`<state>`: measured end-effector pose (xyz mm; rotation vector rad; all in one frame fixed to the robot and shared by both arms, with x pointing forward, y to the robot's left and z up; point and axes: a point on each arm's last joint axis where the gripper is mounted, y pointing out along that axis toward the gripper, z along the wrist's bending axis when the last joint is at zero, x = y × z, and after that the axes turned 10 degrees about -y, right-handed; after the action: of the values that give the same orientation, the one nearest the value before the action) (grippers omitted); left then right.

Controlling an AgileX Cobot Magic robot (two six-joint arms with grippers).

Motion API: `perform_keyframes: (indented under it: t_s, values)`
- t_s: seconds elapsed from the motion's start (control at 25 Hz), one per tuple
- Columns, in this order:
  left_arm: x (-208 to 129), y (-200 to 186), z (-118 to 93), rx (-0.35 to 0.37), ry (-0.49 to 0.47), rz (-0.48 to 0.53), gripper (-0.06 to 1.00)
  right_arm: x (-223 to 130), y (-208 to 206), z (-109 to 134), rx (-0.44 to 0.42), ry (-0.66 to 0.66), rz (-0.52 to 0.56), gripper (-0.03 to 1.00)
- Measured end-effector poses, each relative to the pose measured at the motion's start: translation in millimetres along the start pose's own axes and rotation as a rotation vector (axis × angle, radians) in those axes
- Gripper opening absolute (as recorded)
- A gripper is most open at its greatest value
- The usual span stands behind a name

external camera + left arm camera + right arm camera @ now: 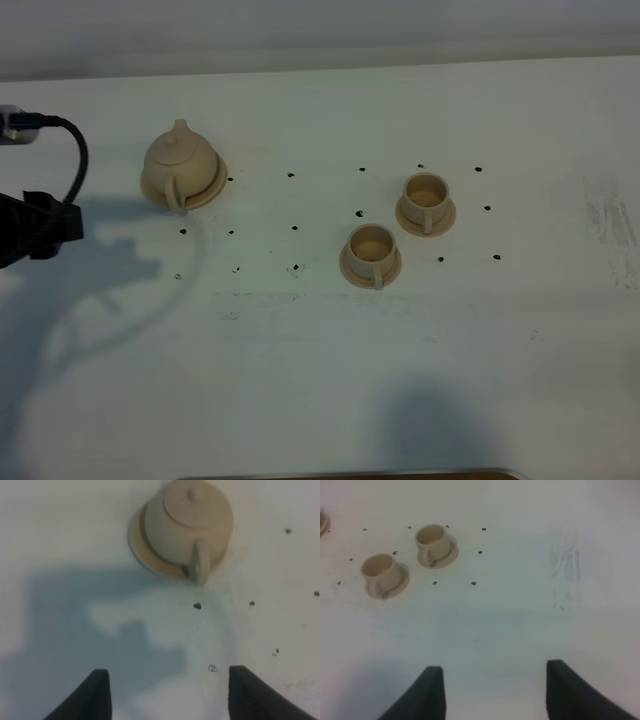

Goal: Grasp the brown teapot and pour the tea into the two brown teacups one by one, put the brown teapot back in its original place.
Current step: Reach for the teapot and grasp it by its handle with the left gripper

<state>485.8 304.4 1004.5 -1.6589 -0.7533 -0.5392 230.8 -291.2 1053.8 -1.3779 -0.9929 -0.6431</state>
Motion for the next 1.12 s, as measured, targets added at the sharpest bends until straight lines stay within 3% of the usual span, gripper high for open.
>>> perform_keyframes:
  t_s: [0.4, 0.64, 0.84, 1.12]
  values:
    - [-2.9, 6.0, -1.9, -0.007, 0.047, 0.025, 0.57, 0.0, 0.0, 0.0, 0.0, 0.0, 0.0, 0.44]
    - [4.2, 7.8, -0.5, 0.016, 0.055, -0.013, 0.57, 0.0, 0.0, 0.0, 0.0, 0.0, 0.0, 0.44]
    - [17.1, 23.7, -2.9, 0.013, -0.001, 0.015, 0.57, 0.0, 0.0, 0.0, 0.0, 0.0, 0.0, 0.44]
    - [21.3, 42.6, -26.4, -0.005, -0.068, 0.043, 0.56, 0.0, 0.0, 0.0, 0.0, 0.0, 0.0, 0.44]
